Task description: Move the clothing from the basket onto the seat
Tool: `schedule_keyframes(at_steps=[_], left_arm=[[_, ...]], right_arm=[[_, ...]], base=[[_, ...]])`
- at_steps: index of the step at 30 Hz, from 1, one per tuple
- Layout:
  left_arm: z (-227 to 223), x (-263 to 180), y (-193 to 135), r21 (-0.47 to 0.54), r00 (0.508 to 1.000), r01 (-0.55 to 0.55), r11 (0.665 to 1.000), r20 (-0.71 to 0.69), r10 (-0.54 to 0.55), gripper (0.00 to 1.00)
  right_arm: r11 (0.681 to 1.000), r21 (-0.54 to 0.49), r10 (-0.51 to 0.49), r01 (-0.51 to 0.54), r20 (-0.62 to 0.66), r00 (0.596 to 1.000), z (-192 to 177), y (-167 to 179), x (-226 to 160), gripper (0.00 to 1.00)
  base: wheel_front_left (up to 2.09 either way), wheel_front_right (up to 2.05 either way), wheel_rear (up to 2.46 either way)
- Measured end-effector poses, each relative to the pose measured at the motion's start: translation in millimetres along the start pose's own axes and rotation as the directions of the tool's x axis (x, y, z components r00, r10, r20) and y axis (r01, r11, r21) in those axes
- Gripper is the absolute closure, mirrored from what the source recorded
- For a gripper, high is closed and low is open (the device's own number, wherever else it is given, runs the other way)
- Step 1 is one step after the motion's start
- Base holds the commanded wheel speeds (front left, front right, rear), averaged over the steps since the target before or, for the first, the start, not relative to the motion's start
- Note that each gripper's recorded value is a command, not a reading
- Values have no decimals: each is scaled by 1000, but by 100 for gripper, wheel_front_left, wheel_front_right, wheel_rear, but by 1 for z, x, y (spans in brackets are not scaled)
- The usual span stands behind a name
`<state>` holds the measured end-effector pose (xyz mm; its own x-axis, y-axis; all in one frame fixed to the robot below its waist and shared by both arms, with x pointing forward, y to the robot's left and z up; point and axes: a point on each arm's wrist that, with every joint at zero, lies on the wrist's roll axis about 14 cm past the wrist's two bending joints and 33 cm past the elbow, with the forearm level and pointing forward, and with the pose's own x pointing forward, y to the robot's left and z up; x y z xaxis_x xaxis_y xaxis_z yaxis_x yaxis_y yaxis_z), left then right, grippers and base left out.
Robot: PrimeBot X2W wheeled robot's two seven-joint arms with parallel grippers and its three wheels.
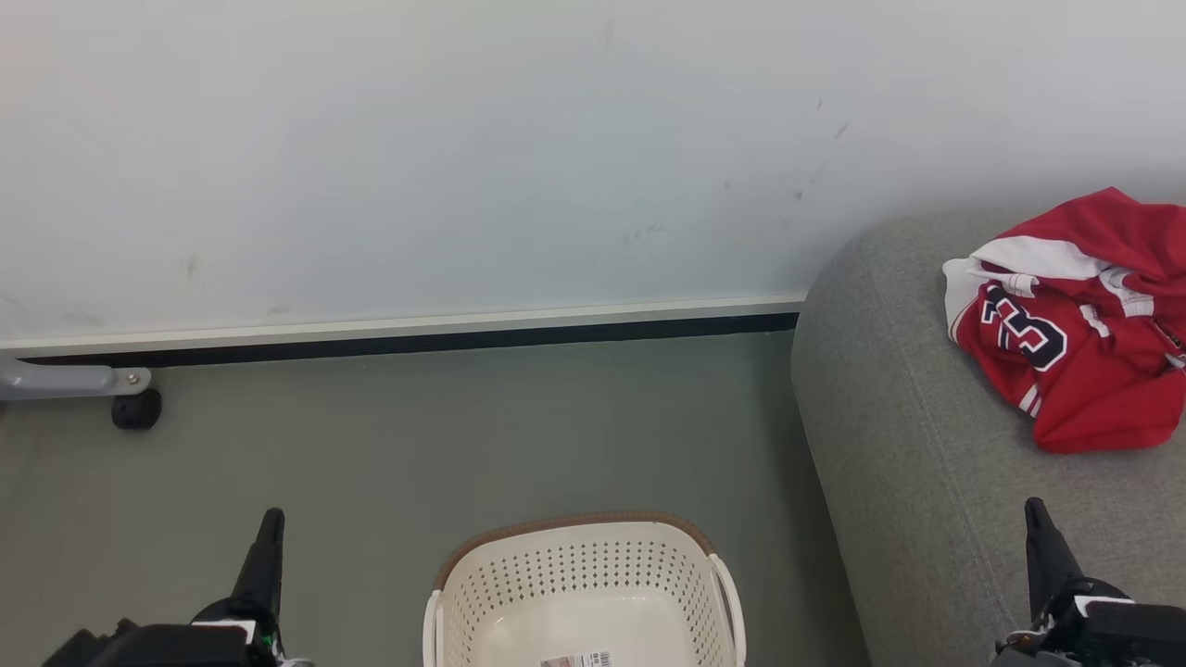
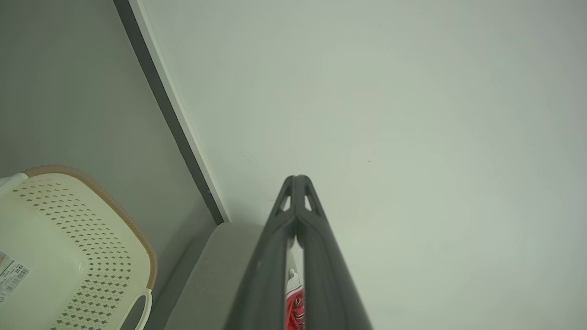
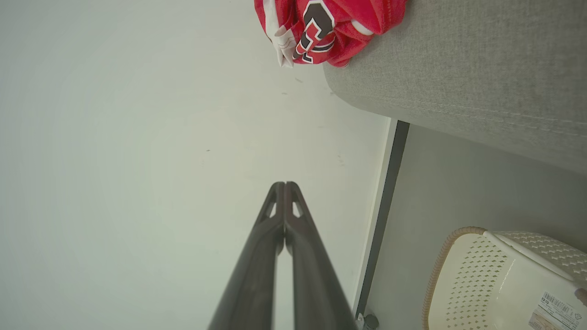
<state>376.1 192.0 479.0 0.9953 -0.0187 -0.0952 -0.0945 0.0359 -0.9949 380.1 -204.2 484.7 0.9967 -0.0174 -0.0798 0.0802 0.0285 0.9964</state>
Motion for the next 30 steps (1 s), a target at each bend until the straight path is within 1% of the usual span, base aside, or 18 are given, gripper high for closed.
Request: schedule_keyframes(at_steps=[2, 4, 30], left_arm=[[0, 1, -2, -21, 1000, 6, 1000, -2, -6, 100], [0, 3, -4, -35, 1000, 14, 999, -2, -14, 100], [-1, 3, -4, -36, 1000, 14, 999, -2, -14, 100]], right_arm=[[1000, 26, 4, -4, 5, 1000, 1, 1, 0, 100], [1000, 29, 5, -5, 3, 1000, 1, 1, 1, 100], [1000, 30, 10, -10, 3, 1000, 1, 2, 1, 100]], base=[[0, 0, 0], [0, 0, 0], [0, 0, 0]])
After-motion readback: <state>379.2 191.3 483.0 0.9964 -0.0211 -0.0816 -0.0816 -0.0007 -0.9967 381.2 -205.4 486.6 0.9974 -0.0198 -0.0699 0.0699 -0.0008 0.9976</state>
